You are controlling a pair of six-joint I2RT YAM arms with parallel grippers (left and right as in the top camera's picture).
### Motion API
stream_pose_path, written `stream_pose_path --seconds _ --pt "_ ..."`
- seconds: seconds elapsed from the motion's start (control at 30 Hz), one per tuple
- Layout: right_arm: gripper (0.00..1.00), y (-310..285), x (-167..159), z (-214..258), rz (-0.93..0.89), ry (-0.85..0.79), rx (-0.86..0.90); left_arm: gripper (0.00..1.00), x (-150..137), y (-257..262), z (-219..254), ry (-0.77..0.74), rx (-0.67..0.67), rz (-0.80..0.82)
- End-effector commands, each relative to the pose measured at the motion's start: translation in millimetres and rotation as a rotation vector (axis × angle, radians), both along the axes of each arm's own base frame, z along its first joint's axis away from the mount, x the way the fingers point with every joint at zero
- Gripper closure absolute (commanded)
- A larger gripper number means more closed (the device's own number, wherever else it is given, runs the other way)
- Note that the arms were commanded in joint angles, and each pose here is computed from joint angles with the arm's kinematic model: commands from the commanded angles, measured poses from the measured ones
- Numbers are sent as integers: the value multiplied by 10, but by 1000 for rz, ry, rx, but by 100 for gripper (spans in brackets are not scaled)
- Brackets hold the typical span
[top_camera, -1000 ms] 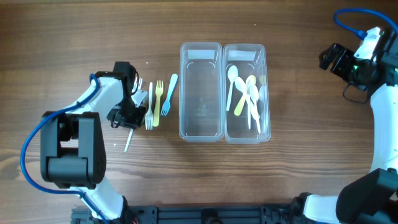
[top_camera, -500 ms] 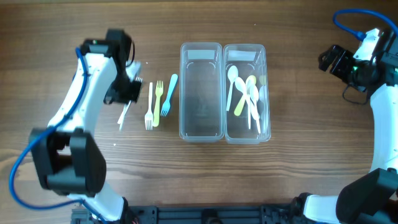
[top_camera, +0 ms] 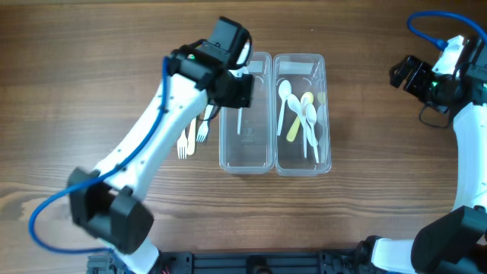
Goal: Pack container
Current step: 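Grasp a white fork with the left gripper and place it in the left container, then return the left gripper to the forks and grasp a white fork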
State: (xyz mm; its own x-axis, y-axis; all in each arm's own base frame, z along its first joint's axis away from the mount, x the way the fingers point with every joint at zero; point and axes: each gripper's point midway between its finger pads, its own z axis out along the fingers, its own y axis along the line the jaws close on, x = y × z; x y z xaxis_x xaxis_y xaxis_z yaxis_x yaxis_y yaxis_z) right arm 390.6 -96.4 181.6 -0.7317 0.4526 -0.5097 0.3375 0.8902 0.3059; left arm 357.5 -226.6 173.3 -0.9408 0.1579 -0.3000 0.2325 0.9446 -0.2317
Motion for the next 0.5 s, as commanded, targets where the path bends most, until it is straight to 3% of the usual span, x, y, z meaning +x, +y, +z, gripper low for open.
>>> stream_pose_path --seconds 0.0,0.13,0.27,0.33,0.47 --pt "0 11 27 167 -45 -36 32 89 15 -157 -431 129 -9 49" --pt "0 12 25 166 -45 -35 32 61 -13 -241 -518 162 -29 30" --pt "0 12 24 165 -45 -34 33 37 84 -105 -164 83 -68 43" --pt "0 12 23 164 -46 -34 33 33 131 86 41 26 -64 43" --pt "0 12 24 165 -46 -34 33 36 232 680 158 -25 56 141"
